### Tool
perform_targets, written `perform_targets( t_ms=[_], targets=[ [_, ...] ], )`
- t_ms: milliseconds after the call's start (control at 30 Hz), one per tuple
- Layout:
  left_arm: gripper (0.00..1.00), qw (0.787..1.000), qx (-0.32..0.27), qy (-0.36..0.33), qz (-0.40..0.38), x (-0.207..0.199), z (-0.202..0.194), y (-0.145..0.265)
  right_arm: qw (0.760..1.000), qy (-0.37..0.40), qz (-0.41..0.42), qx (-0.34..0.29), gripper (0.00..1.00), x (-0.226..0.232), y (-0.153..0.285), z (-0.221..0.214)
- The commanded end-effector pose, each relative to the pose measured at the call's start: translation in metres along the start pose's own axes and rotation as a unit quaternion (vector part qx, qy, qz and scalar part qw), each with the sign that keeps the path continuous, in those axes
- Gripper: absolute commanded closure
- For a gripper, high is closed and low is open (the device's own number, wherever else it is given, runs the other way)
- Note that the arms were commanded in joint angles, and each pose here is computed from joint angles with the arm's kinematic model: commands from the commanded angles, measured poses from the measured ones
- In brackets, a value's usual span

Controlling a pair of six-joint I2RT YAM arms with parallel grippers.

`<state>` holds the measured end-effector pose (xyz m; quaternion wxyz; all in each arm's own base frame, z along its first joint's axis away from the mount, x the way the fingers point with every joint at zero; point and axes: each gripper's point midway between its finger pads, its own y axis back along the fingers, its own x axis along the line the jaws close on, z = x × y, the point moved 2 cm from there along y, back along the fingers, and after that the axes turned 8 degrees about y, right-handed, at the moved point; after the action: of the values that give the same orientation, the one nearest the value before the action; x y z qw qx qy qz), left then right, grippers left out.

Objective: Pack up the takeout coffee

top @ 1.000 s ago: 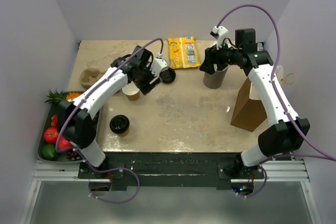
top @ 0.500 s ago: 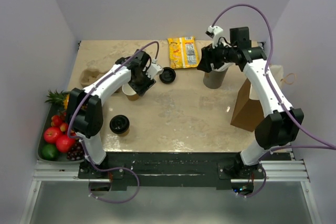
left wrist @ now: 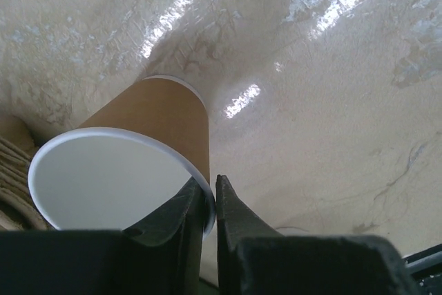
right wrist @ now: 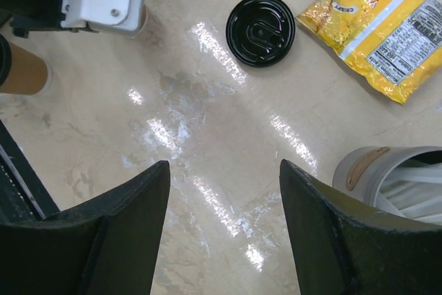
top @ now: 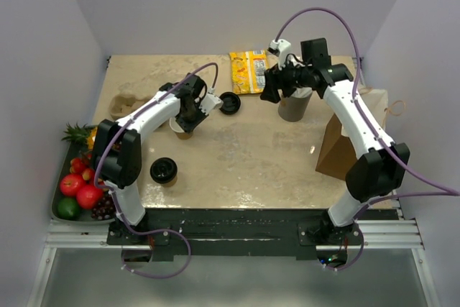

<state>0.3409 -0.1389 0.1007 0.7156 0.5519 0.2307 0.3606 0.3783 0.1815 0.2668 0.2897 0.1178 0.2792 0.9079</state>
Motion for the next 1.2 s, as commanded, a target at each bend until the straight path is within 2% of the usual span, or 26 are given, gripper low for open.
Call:
perform_targets(
  t_ms=[0, 200, 333, 467, 733, 767, 867, 900, 1000, 1100, 1167],
  targets=[
    [0.85, 0.999, -0.024, -0.036, -0.026, -0.012, 0.005, 0.026, 0.999, 0.054, -0.005, 0.003, 0.33, -0.009, -0.021, 0.009],
    [0.88, 0.986, -0.037, -0.139, -0.086, -0.069, -0.009, 0.051, 0.991, 0.132, -0.002, 0.031, 0.34, -0.014, -0.064, 0.013],
    [0.9, 0.971, -0.053, -0.19, -0.133, -0.113, -0.014, 0.062, 0.988, 0.144, -0.011, 0.05, 0.35, -0.031, -0.097, 0.007],
    [0.91, 0.962, -0.061, -0.219, -0.149, -0.134, -0.014, 0.062, 0.987, 0.144, -0.006, 0.069, 0.37, -0.045, -0.128, -0.006],
    [0.91, 0.951, -0.044, -0.259, -0.161, -0.17, -0.013, 0.048, 0.989, 0.134, -0.017, 0.063, 0.37, -0.063, -0.165, -0.012],
    [0.89, 0.951, -0.042, -0.258, -0.163, -0.174, -0.013, 0.046, 0.99, 0.129, -0.015, 0.061, 0.37, -0.063, -0.169, -0.013],
    [0.75, 0.949, -0.036, -0.259, -0.176, -0.185, -0.014, 0.041, 0.991, 0.121, -0.013, 0.053, 0.37, -0.066, -0.177, -0.012],
    [0.66, 0.949, -0.036, -0.259, -0.179, -0.185, -0.014, 0.039, 0.991, 0.121, -0.014, 0.046, 0.37, -0.066, -0.179, -0.007],
    [0.53, 0.945, -0.059, -0.263, -0.185, -0.188, -0.008, 0.043, 0.992, 0.121, -0.014, 0.039, 0.37, -0.067, -0.182, -0.003],
    [0.48, 0.93, -0.114, -0.261, -0.23, -0.198, 0.01, 0.072, 0.991, 0.127, -0.013, 0.035, 0.37, -0.068, -0.184, -0.001],
    [0.44, 0.911, -0.187, -0.26, -0.261, -0.199, 0.032, 0.112, 0.991, 0.13, -0.009, 0.032, 0.37, -0.069, -0.189, -0.003]
  ],
)
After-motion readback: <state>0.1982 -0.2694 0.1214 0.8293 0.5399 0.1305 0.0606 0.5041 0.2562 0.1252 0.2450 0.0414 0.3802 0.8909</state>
